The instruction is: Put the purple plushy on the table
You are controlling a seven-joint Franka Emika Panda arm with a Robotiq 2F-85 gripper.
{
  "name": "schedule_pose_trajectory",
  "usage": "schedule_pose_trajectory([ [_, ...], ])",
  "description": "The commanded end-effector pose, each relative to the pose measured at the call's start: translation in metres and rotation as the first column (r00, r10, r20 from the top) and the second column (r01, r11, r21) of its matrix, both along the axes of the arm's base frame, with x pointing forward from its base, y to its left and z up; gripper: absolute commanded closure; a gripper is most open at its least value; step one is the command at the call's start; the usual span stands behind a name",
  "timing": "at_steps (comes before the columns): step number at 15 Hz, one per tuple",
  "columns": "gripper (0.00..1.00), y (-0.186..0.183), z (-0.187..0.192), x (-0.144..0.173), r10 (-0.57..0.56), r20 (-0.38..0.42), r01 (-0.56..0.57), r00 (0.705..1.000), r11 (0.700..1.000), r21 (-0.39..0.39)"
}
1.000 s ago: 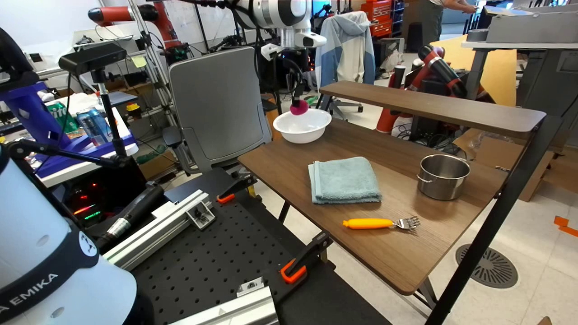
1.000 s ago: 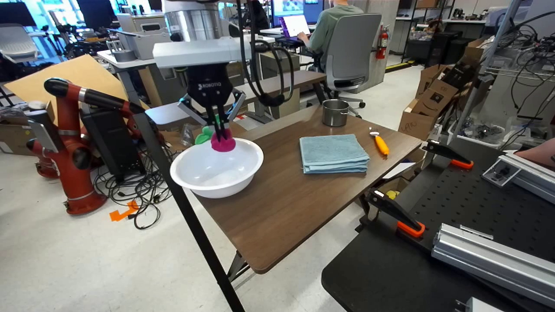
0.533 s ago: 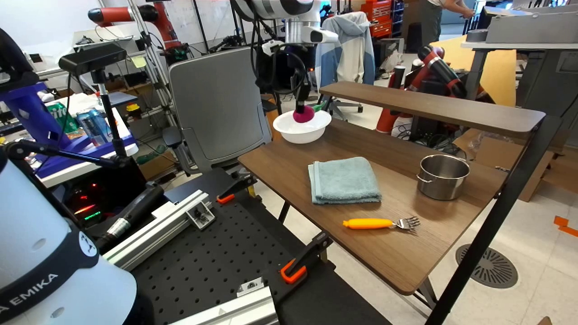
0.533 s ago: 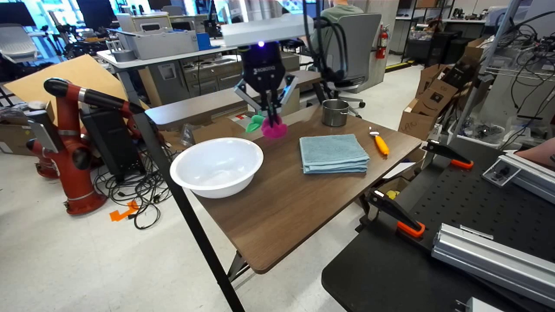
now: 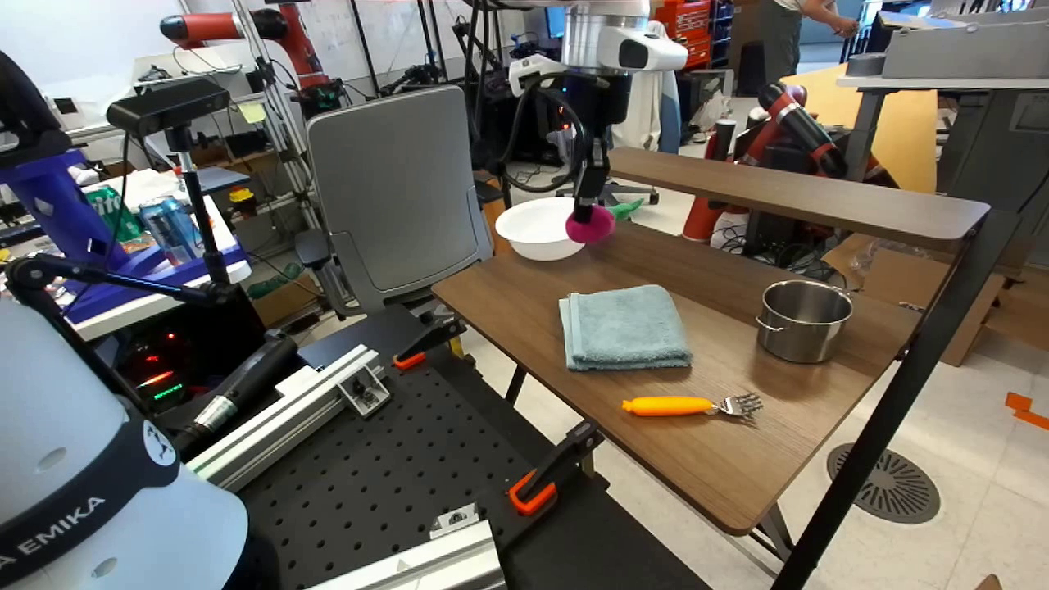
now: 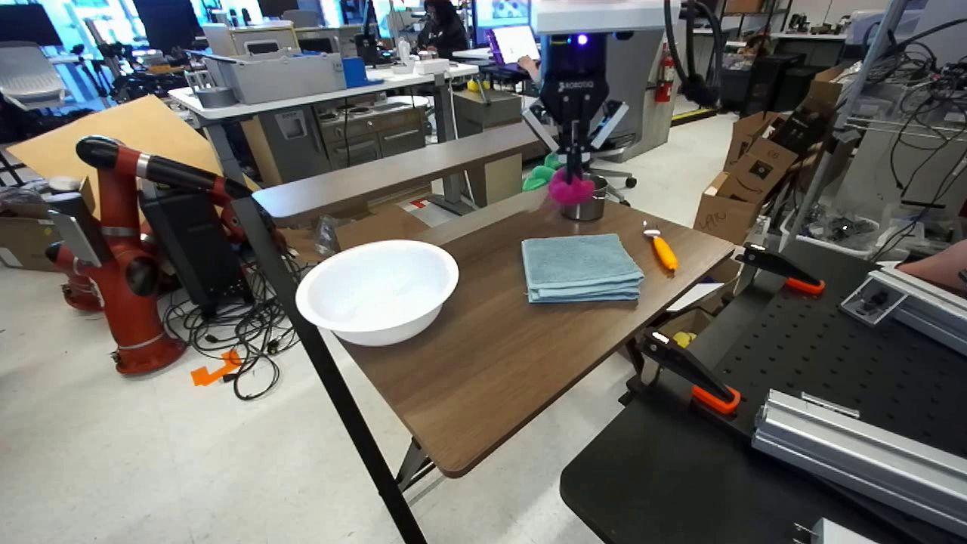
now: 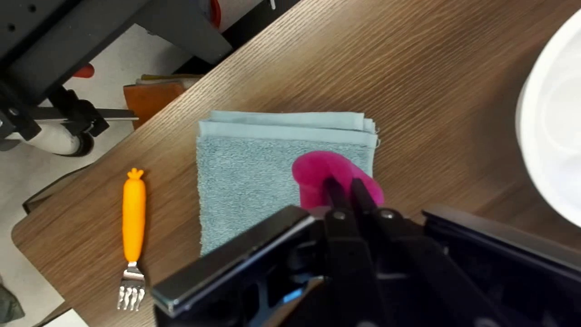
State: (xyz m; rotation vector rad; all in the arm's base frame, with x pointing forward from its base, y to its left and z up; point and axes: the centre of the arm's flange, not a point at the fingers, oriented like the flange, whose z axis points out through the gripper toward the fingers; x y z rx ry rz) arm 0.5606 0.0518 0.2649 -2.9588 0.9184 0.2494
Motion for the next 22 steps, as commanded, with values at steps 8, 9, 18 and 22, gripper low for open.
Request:
schedule_pose_trajectory([
  [8, 0.99, -0.089, -0.03, 0.018, -0.187, 0.02, 0.181, 0.982, 0.971, 0.156],
  [9, 0.99, -0.092, -0.03, 0.022, -0.203, 0.02, 0.197, 0.979, 0.966, 0.165],
  [18, 0.99, -0.121, -0.068, 0.074, -0.311, 0.018, 0.301, 0.95, 0.933, 0.196],
  [22, 0.99, -0.126, -0.085, 0.093, -0.344, 0.018, 0.332, 0.939, 0.919, 0.213],
])
